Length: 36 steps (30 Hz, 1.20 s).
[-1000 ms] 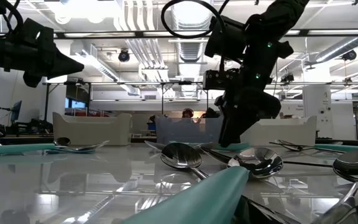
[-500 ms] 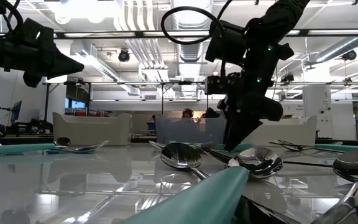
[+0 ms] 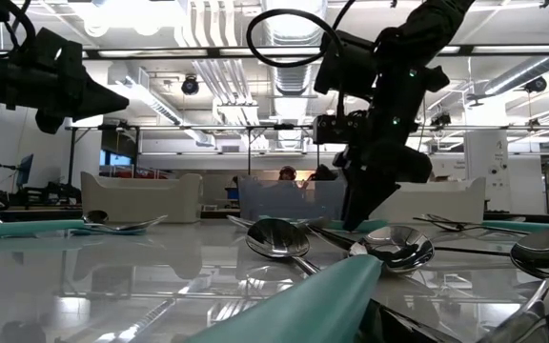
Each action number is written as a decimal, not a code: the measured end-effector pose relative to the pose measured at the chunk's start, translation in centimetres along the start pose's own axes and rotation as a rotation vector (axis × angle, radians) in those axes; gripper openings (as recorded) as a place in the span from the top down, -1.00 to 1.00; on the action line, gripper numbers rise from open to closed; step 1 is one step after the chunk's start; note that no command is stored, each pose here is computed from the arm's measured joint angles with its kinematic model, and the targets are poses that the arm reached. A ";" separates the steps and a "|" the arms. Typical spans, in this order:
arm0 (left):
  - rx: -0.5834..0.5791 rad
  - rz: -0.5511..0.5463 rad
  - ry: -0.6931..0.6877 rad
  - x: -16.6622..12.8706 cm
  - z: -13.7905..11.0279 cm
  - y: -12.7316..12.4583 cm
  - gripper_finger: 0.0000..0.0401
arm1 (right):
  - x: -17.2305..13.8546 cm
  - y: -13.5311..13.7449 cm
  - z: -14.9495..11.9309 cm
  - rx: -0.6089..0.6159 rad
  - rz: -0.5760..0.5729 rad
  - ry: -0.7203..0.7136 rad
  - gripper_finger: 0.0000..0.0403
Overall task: Sort silverware by color (type)
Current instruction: Put the green spoon into the black bin
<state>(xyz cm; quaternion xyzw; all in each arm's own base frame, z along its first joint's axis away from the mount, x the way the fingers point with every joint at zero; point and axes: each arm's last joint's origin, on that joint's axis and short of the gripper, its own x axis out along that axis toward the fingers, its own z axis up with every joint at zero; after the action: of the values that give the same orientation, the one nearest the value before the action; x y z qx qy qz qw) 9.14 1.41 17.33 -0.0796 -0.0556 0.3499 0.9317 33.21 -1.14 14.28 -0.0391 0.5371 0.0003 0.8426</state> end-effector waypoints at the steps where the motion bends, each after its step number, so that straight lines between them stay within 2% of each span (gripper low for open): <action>1: 0.000 0.000 0.000 0.0 0.0 0.0 0.80 | -0.1 0.0 0.1 -0.004 0.015 -0.003 0.71; 9: 0.000 0.000 0.000 0.0 0.0 0.0 0.80 | -4.2 -0.6 3.3 -0.090 0.003 -0.121 0.71; 14: 0.000 0.000 0.000 0.0 0.0 0.0 0.80 | -6.7 -3.1 5.1 -0.117 -0.211 -0.188 0.71; 16: 0.000 0.000 0.000 0.0 0.0 0.0 0.80 | -7.1 -4.8 5.2 -0.095 -0.290 -0.179 0.71; 19: 0.000 0.000 0.000 0.0 0.0 0.0 0.80 | -7.3 -7.7 4.7 -0.027 -0.344 -0.164 0.71; 24: 0.000 0.000 0.000 0.0 0.0 0.0 0.80 | -6.4 -12.6 2.7 0.141 -0.397 -0.099 0.71; 26: 0.000 0.000 0.000 0.0 0.0 0.0 0.80 | -5.9 -14.0 1.9 0.186 -0.384 -0.078 0.70; 30: 0.000 0.000 0.000 0.0 0.0 0.0 0.80 | -5.2 -15.1 1.3 0.265 -0.310 -0.089 0.59; 36: 0.000 0.001 0.000 0.0 0.0 0.0 0.80 | -5.5 -15.2 1.3 0.282 -0.317 -0.099 0.35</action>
<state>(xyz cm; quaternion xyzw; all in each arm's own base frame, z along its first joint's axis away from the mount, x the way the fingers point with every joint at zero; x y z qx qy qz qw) 9.14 1.41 17.33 -0.0794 -0.0555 0.3502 0.9316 32.68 -15.98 20.83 -0.0048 0.4770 -0.2052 0.8546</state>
